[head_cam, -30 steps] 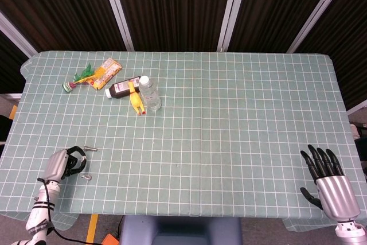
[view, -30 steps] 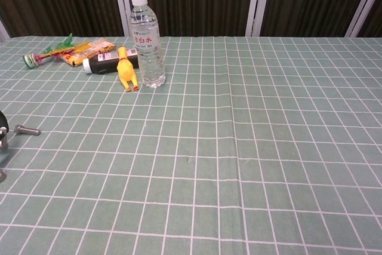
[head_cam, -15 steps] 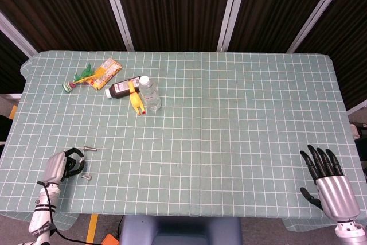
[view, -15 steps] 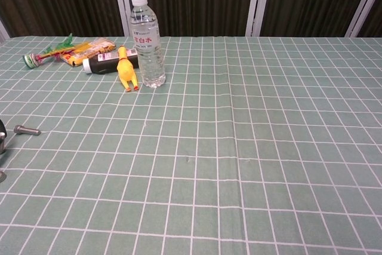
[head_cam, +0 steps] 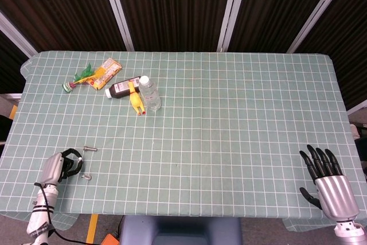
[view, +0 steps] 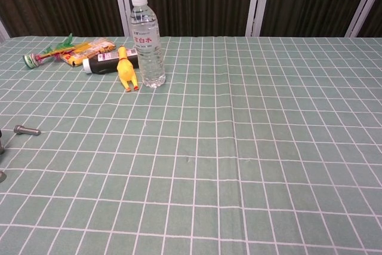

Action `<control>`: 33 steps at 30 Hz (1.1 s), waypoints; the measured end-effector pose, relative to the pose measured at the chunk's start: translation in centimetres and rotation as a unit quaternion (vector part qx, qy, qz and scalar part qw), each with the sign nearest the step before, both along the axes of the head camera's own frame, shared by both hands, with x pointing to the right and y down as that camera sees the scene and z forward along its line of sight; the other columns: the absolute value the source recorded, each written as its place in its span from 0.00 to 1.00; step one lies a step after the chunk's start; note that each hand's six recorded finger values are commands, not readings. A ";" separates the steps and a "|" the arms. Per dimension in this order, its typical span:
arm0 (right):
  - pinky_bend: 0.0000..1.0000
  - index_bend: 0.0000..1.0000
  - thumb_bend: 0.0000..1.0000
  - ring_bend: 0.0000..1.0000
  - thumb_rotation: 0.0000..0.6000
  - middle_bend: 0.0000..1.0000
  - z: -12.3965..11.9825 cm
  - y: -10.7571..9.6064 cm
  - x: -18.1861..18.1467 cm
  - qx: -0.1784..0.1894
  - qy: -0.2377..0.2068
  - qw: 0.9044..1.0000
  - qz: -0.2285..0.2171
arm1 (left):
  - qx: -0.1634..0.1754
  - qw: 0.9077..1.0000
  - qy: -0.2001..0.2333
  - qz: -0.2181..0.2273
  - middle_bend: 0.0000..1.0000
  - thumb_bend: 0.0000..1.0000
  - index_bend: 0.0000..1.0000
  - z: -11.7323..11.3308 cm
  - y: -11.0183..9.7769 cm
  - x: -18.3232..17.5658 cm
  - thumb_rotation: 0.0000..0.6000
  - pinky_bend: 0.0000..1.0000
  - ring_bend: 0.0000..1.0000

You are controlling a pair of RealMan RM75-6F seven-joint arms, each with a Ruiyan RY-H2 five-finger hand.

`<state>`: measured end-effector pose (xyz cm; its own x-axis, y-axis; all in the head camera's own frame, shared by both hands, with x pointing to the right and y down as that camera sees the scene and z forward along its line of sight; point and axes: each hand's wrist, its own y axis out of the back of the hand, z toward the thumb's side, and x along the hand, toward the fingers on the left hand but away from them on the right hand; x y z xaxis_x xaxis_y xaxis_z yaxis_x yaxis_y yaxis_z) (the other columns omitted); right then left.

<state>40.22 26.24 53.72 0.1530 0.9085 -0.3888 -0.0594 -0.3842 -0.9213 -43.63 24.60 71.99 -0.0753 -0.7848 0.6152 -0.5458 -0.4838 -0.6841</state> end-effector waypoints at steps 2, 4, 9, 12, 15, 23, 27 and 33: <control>0.00 0.00 0.28 0.00 1.00 0.00 0.0 0.0 0.0 0.001 -0.001 1.000 0.000 | 0.003 1.000 0.002 -0.007 1.00 0.45 0.63 0.0 0.2 -0.2 1.00 1.00 1.00; 0.00 0.00 0.28 0.00 1.00 0.00 -0.1 0.0 0.0 0.001 -0.001 1.000 0.001 | 0.003 1.000 0.004 -0.012 1.00 0.45 0.62 0.1 0.4 -0.4 1.00 1.00 1.00; 0.00 0.00 0.28 0.00 1.00 0.00 -0.1 0.0 0.1 0.001 -0.001 1.000 0.001 | 0.001 1.000 0.008 -0.012 1.00 0.44 0.50 0.3 0.7 -0.5 1.00 1.00 1.00; 0.00 0.00 0.28 0.00 1.00 0.00 -0.1 0.0 0.1 0.001 -0.001 1.000 0.001 | 0.001 1.000 0.011 -0.006 1.00 0.41 0.43 0.2 0.7 -0.3 1.00 1.00 1.00; 0.00 0.00 0.28 0.00 1.00 0.00 -0.1 0.0 0.1 0.000 -0.001 1.000 0.001 | 0.005 1.000 0.017 -0.001 1.00 0.41 0.40 0.1 0.6 -0.1 1.00 1.00 1.00; 0.00 0.00 0.28 0.00 1.00 0.00 -0.1 0.1 0.0 0.000 -0.001 1.000 -0.001 | 0.016 0.999 0.028 -0.005 1.00 0.41 0.40 -0.1 0.5 -0.7 1.00 1.00 1.00; 0.00 0.00 0.28 0.00 1.00 0.00 -0.1 0.1 0.0 0.000 -0.002 1.000 -0.001 | 0.024 0.999 0.032 -0.005 1.00 0.41 0.38 -0.4 0.4 -0.7 1.00 1.00 1.00; 0.00 0.00 0.28 0.00 1.00 0.00 -0.1 0.0 0.0 0.000 -0.003 1.000 0.000 | 0.048 0.998 0.042 0.003 1.00 0.41 0.37 -1.7 0.1 -0.5 1.00 1.00 1.00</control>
